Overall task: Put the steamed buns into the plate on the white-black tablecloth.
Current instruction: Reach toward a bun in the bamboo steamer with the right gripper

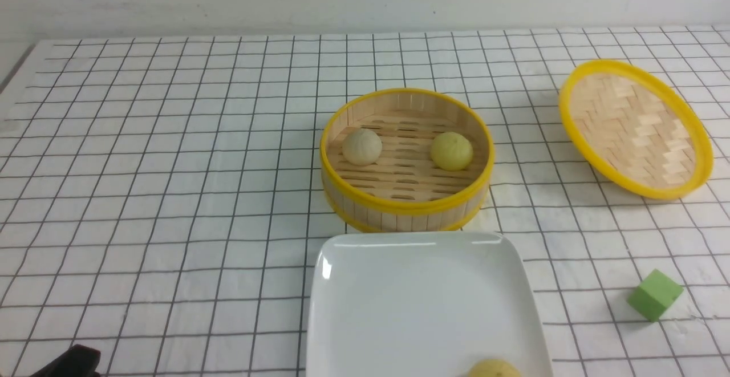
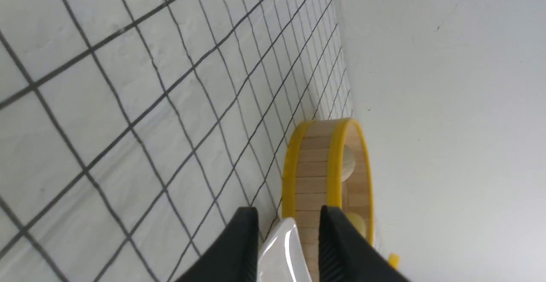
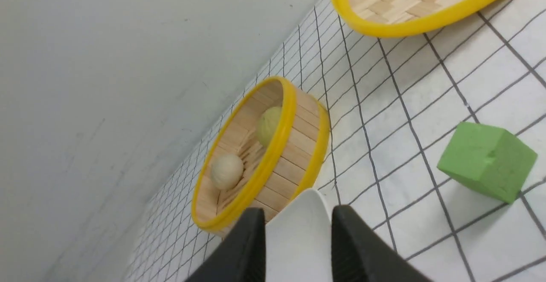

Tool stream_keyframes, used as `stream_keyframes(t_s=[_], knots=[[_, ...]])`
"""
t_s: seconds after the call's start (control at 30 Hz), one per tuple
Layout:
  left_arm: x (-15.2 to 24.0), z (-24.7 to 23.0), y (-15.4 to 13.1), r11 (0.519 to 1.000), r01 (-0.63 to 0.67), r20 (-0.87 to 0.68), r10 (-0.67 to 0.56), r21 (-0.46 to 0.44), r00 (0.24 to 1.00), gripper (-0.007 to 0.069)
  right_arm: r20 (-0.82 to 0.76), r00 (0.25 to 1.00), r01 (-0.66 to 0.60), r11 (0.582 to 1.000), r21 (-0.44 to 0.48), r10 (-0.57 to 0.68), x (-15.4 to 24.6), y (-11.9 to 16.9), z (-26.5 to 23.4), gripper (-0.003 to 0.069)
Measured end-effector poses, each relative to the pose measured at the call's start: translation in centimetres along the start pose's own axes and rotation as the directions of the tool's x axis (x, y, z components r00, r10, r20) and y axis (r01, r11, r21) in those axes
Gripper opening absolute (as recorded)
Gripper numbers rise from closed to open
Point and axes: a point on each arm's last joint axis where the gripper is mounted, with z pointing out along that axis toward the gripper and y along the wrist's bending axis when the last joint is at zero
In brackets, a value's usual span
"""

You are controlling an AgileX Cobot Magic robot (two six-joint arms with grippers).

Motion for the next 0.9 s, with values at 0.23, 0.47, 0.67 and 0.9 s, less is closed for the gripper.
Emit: stream_keyframes(t_s=[0.23,0.47,0.67,0.9], knots=[[-1.5,-2.1,-6.3,0.962,-0.252,0.058,0.247,0.106,0.967,0.0021,0.092,0.989,0.116,0.992,-0.041,-0.112,-2.2,2.5,-0.4,0.0120],[-3.6,0.6,-12.0,0.758,-0.609,-0.310,0.535,-0.236,0.786,0.0002,-0.284,0.874,0.437,0.894,0.101,-0.395,-5.1,7.2,3.4,-0.0003],[-4.8,4.8,-12.4,0.505,-0.805,-0.657,0.499,-0.309,0.565,0.0002,-0.715,0.664,0.524,0.818,0.236,-0.219,-5.4,6.4,10.2,0.0020],[-4.9,8.1,-13.2,0.518,-0.823,-0.693,0.506,-0.234,0.514,0.0002,-0.843,0.502,0.550,0.824,0.138,-0.194,-4.9,7.8,19.9,0.0123]])
